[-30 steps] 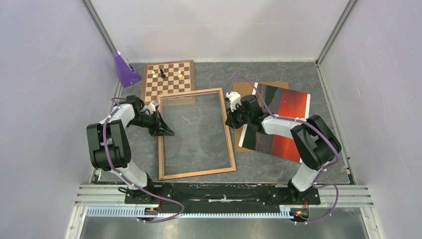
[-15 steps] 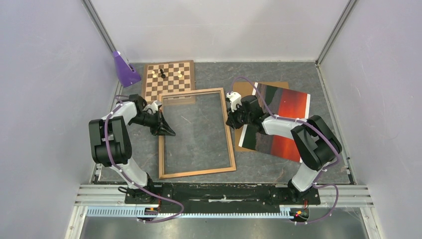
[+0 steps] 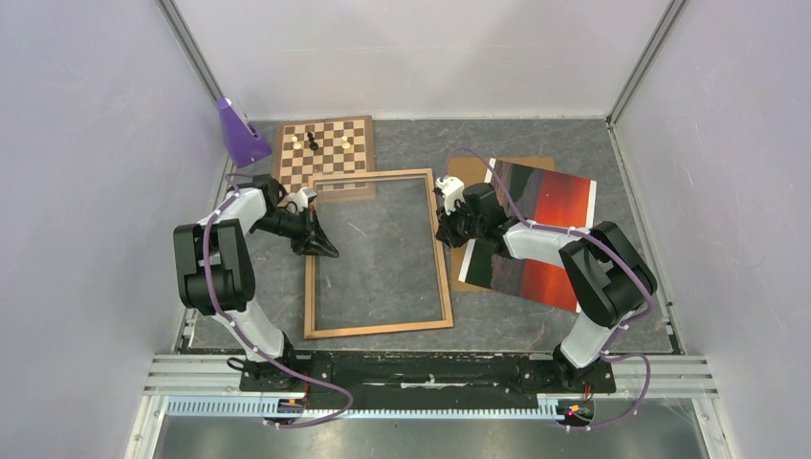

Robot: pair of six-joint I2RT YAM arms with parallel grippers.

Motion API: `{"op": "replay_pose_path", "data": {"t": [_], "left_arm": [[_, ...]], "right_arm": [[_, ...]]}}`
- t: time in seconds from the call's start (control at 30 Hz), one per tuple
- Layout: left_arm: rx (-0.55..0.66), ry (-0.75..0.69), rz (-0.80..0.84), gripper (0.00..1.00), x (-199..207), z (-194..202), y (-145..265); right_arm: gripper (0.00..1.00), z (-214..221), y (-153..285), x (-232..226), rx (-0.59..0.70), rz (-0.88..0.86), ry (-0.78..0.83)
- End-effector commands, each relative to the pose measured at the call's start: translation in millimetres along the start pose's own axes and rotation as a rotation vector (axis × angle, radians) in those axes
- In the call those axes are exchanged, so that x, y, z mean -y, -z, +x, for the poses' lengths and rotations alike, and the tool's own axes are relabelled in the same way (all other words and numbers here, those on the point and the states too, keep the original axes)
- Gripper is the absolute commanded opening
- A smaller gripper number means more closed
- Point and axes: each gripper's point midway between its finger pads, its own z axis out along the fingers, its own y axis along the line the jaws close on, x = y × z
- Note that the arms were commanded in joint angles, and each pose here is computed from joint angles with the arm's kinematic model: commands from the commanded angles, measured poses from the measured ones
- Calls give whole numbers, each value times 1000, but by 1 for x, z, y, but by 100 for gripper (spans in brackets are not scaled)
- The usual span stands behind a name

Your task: Put the photo into the frame

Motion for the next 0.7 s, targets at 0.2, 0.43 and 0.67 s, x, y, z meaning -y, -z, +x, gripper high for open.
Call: {"op": "replay_pose_path", "data": {"t": [0.2, 0.43, 0.67], "left_arm": [[-18, -130, 17, 2, 13, -4, -1], [-27, -154, 16, 2, 14, -9, -1], [-28, -158, 18, 2, 14, -16, -2]], "right_arm": [[18, -11, -3, -22, 10, -83, 9], [18, -9, -6, -24, 0, -86, 17], [17, -8, -5, -23, -3, -80, 23]]}}
